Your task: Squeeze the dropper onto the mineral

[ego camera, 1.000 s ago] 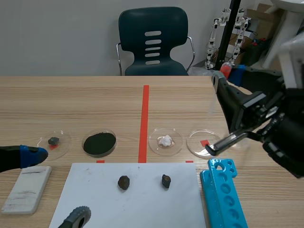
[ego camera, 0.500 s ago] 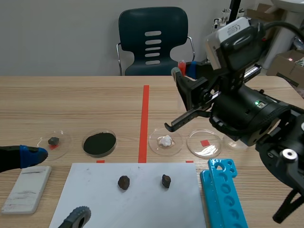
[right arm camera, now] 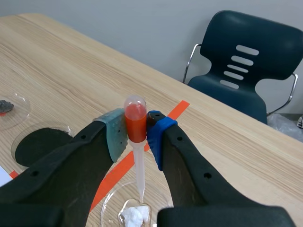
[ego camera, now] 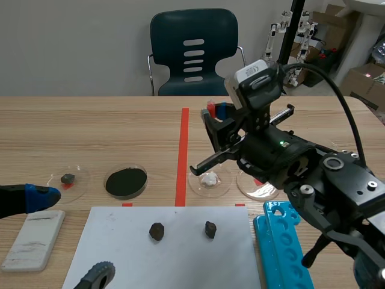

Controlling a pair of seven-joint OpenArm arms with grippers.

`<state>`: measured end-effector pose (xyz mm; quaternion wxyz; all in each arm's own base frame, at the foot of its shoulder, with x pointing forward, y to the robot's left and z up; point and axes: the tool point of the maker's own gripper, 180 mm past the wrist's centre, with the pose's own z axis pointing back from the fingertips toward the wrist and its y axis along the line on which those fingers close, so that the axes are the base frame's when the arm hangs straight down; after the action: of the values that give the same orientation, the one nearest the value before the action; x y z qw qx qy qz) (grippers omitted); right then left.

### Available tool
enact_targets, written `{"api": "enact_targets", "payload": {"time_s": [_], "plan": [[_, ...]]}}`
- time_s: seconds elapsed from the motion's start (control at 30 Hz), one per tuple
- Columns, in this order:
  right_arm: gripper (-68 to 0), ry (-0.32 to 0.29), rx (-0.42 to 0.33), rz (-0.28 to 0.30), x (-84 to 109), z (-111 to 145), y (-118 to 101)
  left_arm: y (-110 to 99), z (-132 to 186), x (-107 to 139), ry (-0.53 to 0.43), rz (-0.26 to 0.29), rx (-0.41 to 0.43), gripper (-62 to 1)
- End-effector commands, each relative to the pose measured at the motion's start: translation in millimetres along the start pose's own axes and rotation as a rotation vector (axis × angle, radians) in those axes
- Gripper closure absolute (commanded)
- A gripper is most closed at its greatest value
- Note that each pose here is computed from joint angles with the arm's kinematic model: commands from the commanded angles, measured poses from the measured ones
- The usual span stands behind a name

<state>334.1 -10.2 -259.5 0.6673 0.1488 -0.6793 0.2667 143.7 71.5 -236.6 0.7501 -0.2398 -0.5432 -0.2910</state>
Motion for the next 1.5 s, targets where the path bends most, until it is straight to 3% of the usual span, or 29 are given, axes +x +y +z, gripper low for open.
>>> {"api": "enact_targets", "payload": {"time_s": [0.0, 0.2, 0.53, 0.93, 1.47], "plan": [[-11.4, -0.032, -0.001, 0.006, 8.7, -5.3, -2.4, -3.1, -0.2, 5.9, -0.026, 0.016, -0.003, -62.3], [-11.4, -0.028, 0.007, 0.003, 0.8, -7.1, -1.4, -3.1, -0.2, 6.0, -0.026, 0.016, -0.003, -62.3], [-11.4, -0.054, 0.006, 0.0, 4.0, -8.3, -1.3, -3.1, -0.2, 5.9, -0.026, 0.016, -0.003, -62.3], [-11.4, -0.03, 0.003, -0.018, -8.7, -7.5, 0.2, -3.1, -0.2, 5.9, -0.026, 0.016, -0.003, -62.3], [-11.0, -0.028, 0.002, -0.018, -9.5, -7.3, 0.1, -3.1, -0.2, 5.9, -0.026, 0.016, -0.003, -62.3]]}}
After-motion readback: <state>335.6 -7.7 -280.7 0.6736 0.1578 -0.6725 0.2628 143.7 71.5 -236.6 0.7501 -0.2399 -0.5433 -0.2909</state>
